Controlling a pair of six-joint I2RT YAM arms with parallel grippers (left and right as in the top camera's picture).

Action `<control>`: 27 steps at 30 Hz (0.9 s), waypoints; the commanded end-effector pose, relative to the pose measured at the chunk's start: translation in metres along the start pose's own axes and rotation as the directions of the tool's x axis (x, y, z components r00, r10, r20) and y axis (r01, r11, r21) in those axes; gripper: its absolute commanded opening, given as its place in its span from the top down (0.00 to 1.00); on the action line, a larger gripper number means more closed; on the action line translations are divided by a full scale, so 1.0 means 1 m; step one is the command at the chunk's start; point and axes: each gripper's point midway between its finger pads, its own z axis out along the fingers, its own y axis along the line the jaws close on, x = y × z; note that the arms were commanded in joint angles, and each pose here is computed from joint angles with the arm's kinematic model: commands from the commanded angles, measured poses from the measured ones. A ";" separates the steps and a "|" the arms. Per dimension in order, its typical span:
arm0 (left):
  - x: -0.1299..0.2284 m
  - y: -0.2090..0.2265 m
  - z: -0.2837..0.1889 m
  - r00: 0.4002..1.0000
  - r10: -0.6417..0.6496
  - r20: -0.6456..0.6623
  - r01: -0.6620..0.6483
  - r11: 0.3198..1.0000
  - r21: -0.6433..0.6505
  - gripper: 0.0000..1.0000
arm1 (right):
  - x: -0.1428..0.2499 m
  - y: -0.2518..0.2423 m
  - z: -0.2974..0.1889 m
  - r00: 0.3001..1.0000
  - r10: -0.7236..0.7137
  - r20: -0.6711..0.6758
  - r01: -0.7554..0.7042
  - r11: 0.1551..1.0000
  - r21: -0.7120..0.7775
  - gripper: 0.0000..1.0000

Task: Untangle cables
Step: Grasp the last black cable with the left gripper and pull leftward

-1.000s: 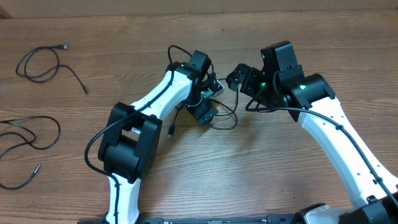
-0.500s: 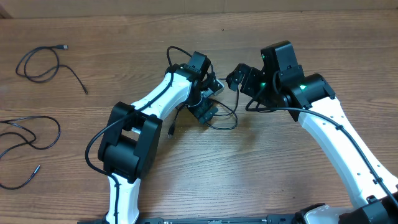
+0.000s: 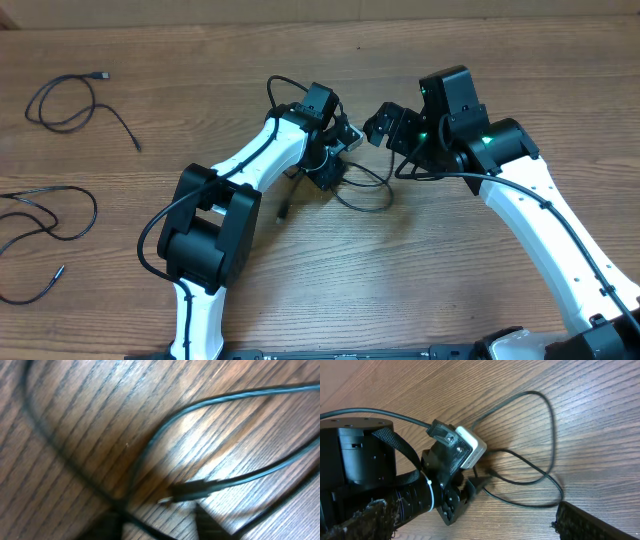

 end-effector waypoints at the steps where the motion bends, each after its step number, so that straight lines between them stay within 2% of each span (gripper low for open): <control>1: 0.001 -0.005 -0.002 1.000 -0.007 0.010 0.007 1.000 0.030 0.84 | -0.008 0.002 -0.004 1.000 0.000 0.025 0.000 1.000 -0.007 0.00; 2: 0.002 -0.004 -0.002 1.000 -0.007 0.007 0.007 1.000 0.021 0.92 | -0.008 0.003 -0.005 1.000 0.000 0.025 0.000 1.000 -0.007 0.00; 3: 0.003 -0.002 -0.002 1.000 -0.008 0.003 0.008 1.000 0.009 0.95 | -0.008 0.002 -0.004 1.000 0.000 0.025 0.000 1.000 -0.007 0.00; 8: 0.014 0.033 -0.006 0.988 -0.148 -0.030 0.141 0.976 -0.164 0.96 | -0.008 0.003 -0.005 1.000 0.000 0.025 0.000 1.000 -0.007 0.00; 13: 0.031 0.078 -0.018 0.923 -0.384 0.019 0.368 0.868 -0.333 0.96 | -0.008 0.003 -0.005 1.000 0.000 0.025 0.000 1.000 -0.007 0.00; 17: 0.047 0.114 -0.030 0.802 -0.586 0.116 0.582 0.722 -0.375 0.96 | -0.008 0.003 -0.005 1.000 0.000 0.025 0.000 1.000 -0.007 0.00; 20: 0.059 0.138 -0.039 0.718 -0.675 0.172 0.682 0.631 -0.369 0.95 | -0.008 0.003 -0.005 1.000 0.000 0.025 0.000 1.000 -0.007 0.00; 25: 0.086 0.189 -0.063 0.462 -0.832 0.308 0.874 0.370 -0.314 0.96 | -0.008 0.003 -0.005 1.000 0.000 0.025 0.000 1.000 -0.007 0.00; 27: 0.087 0.211 -0.076 0.388 -0.848 0.362 0.916 0.312 -0.251 0.96 | -0.008 0.003 -0.005 1.000 0.000 0.025 0.000 1.000 -0.007 0.00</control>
